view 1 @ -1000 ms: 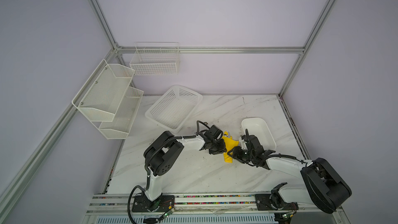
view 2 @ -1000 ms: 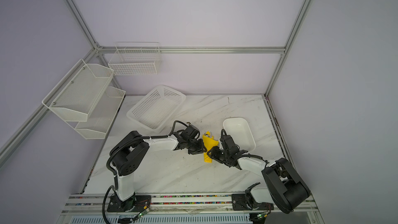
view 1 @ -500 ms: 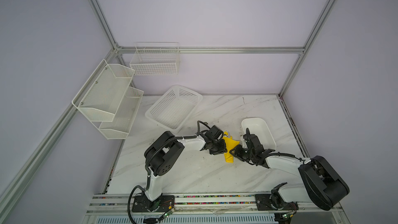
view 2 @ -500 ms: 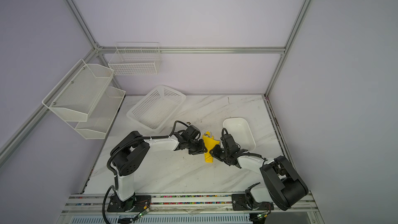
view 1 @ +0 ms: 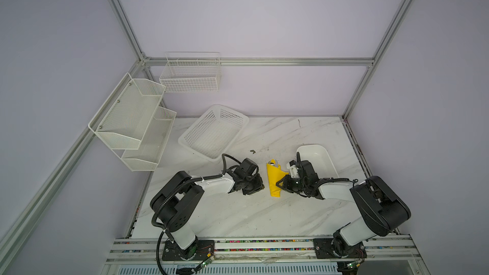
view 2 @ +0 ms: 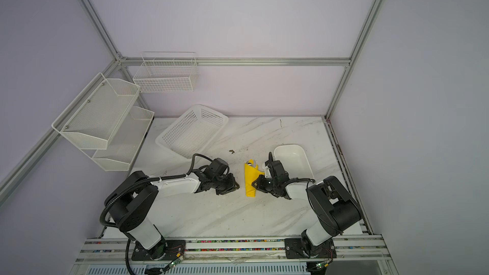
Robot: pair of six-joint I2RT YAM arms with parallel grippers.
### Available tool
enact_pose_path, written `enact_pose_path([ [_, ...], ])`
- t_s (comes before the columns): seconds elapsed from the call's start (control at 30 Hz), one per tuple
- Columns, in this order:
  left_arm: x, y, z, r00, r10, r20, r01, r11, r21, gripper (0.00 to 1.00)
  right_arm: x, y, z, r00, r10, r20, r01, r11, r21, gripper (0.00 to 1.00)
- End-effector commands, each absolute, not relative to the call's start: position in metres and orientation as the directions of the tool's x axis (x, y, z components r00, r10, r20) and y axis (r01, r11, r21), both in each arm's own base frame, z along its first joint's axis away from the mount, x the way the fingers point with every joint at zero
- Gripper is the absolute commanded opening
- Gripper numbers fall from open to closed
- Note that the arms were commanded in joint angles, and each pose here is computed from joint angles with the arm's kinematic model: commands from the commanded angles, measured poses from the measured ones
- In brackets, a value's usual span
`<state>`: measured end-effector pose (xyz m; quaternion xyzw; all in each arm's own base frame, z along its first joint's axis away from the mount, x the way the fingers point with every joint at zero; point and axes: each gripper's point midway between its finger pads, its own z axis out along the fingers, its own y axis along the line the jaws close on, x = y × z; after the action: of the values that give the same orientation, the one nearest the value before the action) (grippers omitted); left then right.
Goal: Place the utensils on the paper napkin and roll it up
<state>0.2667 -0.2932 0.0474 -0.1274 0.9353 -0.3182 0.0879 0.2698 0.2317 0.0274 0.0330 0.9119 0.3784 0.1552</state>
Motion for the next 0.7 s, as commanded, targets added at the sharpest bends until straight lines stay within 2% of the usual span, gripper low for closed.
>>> enact_pose_path([
  [0.0, 0.274, -0.285, 0.064, -0.931, -0.344, -0.120, -0.183, 0.726, -0.663, 0.24, 0.262, 0.235, 0.017, -0.965, 0.089, -0.249, -0.110, 0.721, 0.684, 0.19],
  [0.27, 0.283, -0.296, 0.079, -0.941, -0.307, -0.140, -0.125, 0.701, -0.702, 0.24, 0.257, 0.260, 0.022, -0.960, -0.047, -0.274, -0.230, 0.686, 0.690, 0.19],
  [0.67, 0.315, -0.344, 0.095, -0.962, -0.220, -0.159, -0.021, 0.646, -0.763, 0.22, 0.243, 0.256, 0.010, -0.973, -0.019, -0.230, -0.181, 0.678, 0.713, 0.19],
])
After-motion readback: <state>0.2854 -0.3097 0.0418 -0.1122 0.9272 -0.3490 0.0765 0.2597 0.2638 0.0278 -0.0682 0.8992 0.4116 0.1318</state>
